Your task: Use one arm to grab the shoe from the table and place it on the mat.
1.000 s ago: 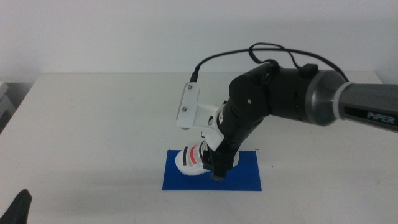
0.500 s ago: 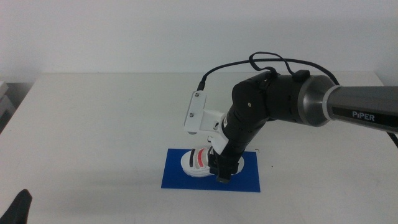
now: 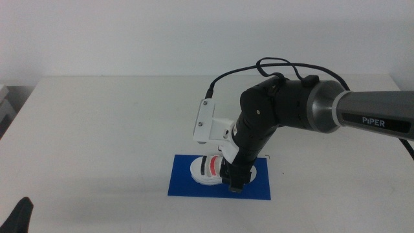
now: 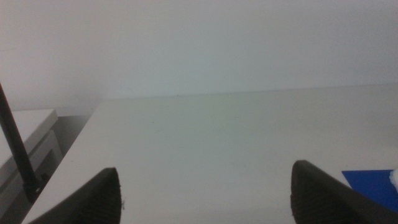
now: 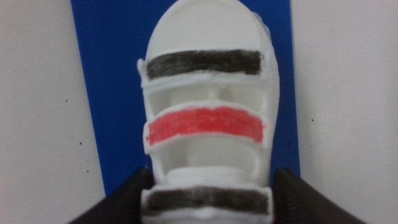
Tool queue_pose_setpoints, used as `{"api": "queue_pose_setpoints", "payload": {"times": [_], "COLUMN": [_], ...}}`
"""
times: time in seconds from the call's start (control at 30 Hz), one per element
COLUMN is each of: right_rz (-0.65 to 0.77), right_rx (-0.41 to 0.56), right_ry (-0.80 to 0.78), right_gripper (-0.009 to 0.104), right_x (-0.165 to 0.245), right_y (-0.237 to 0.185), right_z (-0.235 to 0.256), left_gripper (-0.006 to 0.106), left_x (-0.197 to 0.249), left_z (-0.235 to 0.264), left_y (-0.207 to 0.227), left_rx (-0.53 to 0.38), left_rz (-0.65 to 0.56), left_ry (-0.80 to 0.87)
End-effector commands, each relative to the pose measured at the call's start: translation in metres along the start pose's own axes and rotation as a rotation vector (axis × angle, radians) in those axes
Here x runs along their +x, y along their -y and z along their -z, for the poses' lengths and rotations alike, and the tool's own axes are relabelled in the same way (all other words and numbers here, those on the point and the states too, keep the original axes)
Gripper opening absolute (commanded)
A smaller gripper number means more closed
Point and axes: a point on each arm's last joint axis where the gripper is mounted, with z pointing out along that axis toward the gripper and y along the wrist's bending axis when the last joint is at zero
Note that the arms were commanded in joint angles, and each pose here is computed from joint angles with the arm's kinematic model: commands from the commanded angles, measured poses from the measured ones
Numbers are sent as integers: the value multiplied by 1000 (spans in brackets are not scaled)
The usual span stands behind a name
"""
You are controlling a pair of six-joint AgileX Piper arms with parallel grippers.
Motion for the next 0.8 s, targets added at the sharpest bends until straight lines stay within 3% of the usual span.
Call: {"api": "queue_pose_setpoints", "payload": {"times": [0.0, 0.1, 0.27, 0.43, 0.57, 0.77], "right_rz": [14, 19, -11, -152, -379, -647], "right_rx": [71, 86, 123, 253, 358, 437], "right_ry": [62, 73, 136, 296, 431, 565], "right_gripper": [57, 76, 91, 89, 87, 82], "right_x": [-6, -7, -9, 14, 52, 105], "right_y": [10, 12, 12, 8, 2, -28], "right_z": [26, 29, 53, 107, 154, 209], "left_gripper": [94, 94, 94, 94, 94, 94], "left_x": [-6, -6, -6, -6, -6, -6], "left_z": [1, 1, 1, 1, 1, 1], "left_y": [0, 0, 0, 0, 0, 0], "left_rx": [-1, -1, -1, -1, -1, -1], "left_rz": [15, 15, 15, 15, 15, 15], "left_ry": [87, 87, 87, 87, 87, 87]}}
